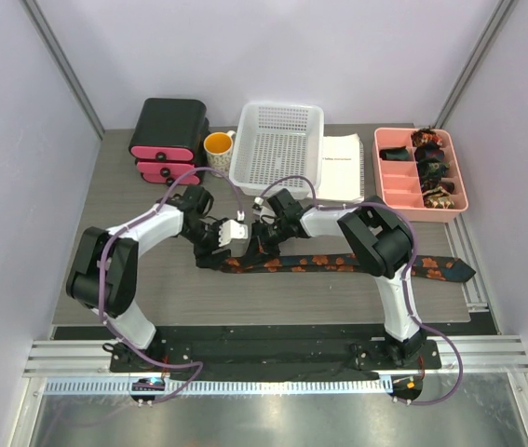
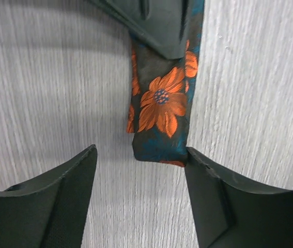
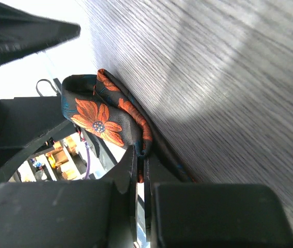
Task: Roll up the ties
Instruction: Roll the tie at the center of the board.
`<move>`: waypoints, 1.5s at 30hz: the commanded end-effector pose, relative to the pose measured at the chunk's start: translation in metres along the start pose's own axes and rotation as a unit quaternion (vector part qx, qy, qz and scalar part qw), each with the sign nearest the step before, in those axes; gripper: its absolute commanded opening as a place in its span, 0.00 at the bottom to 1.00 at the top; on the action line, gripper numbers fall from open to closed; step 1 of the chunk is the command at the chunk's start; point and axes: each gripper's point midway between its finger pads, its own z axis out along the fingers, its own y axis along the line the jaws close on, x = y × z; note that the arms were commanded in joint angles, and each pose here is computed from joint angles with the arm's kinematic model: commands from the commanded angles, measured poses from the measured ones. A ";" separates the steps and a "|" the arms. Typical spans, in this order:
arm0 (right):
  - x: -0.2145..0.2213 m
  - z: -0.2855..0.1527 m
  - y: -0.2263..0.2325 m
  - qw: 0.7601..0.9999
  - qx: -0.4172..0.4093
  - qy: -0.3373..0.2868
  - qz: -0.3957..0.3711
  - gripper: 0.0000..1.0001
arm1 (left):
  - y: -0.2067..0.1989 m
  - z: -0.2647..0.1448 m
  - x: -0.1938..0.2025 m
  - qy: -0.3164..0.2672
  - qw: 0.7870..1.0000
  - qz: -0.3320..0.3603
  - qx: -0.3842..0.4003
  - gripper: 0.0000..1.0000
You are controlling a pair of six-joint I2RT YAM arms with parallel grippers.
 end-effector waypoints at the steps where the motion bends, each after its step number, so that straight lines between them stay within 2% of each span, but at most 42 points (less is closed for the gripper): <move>1: 0.003 0.003 -0.030 0.998 0.045 0.005 0.038 0.01 | -0.007 0.001 -0.013 -0.025 0.999 0.000 0.027 0.66; 5: 0.003 0.003 -0.032 0.998 0.047 0.004 0.043 0.01 | -0.017 0.003 -0.019 -0.039 0.998 -0.016 0.049 0.66; 7: 0.001 0.002 -0.028 0.998 0.041 0.002 0.042 0.01 | -0.016 0.007 -0.017 -0.027 0.998 -0.019 0.045 0.58; 9: -0.001 0.001 -0.020 0.999 0.027 -0.003 0.042 0.01 | -0.014 0.011 -0.014 -0.017 0.999 -0.026 0.043 0.56; 11: -0.004 0.001 -0.014 0.999 0.014 -0.009 0.037 0.01 | -0.013 0.013 -0.015 -0.018 0.999 -0.031 0.034 0.68; 12: -0.004 0.000 -0.011 0.999 0.008 -0.010 0.037 0.01 | -0.002 0.011 -0.023 -0.034 0.999 -0.026 0.005 0.76; 14: -0.004 0.000 -0.009 0.999 0.003 -0.008 0.037 0.01 | -0.003 0.017 -0.022 -0.026 0.999 -0.013 -0.014 0.79; 17: -0.004 -0.001 -0.003 0.999 -0.009 -0.007 0.032 0.01 | -0.003 0.028 -0.022 0.001 0.999 0.024 -0.042 0.77; 20: -0.007 -0.004 0.005 0.999 -0.020 -0.010 0.026 0.01 | -0.004 0.040 -0.019 0.029 0.997 0.044 -0.052 0.69; 21: -0.008 -0.005 0.007 0.999 -0.022 -0.011 0.025 0.01 | -0.005 0.043 -0.018 0.038 0.997 0.048 -0.052 0.60; 24: -0.010 -0.011 0.019 0.999 -0.034 -0.014 0.019 0.01 | -0.001 0.047 -0.008 0.063 0.995 0.047 -0.057 0.44; 28: -0.009 -0.022 0.033 0.998 -0.045 -0.020 0.036 0.01 | 0.000 0.047 -0.003 0.068 0.994 0.059 -0.065 0.33; 30: -0.004 -0.024 0.034 0.998 -0.047 -0.018 0.049 0.01 | 0.001 0.044 -0.003 0.067 0.993 0.067 -0.073 0.22; 33: -0.003 -0.024 0.026 0.997 -0.042 -0.021 0.060 0.01 | -0.002 0.042 0.002 0.075 0.991 0.082 -0.070 0.17; 35: -0.008 -0.023 0.017 0.997 -0.034 -0.028 0.064 0.01 | -0.007 0.043 0.005 0.079 0.991 0.088 -0.061 0.17; 36: -0.010 -0.020 0.010 0.997 -0.029 -0.028 0.069 0.01 | -0.007 0.042 0.005 0.077 0.991 0.087 -0.060 0.20; 37: -0.011 -0.019 0.004 0.997 -0.024 -0.030 0.071 0.01 | -0.007 0.041 0.003 0.070 0.992 0.086 -0.057 0.24; 38: -0.011 -0.018 0.000 0.997 -0.021 -0.029 0.067 0.01 | -0.008 0.040 0.002 0.068 0.993 0.077 -0.057 0.35; 41: -0.006 -0.011 -0.020 0.997 0.003 -0.021 0.077 0.01 | 0.005 0.027 0.000 0.044 0.996 0.044 -0.059 0.52; 45: -0.003 -0.007 -0.037 0.995 0.017 -0.017 0.099 0.01 | 0.010 0.007 -0.008 0.006 0.999 0.025 -0.046 0.61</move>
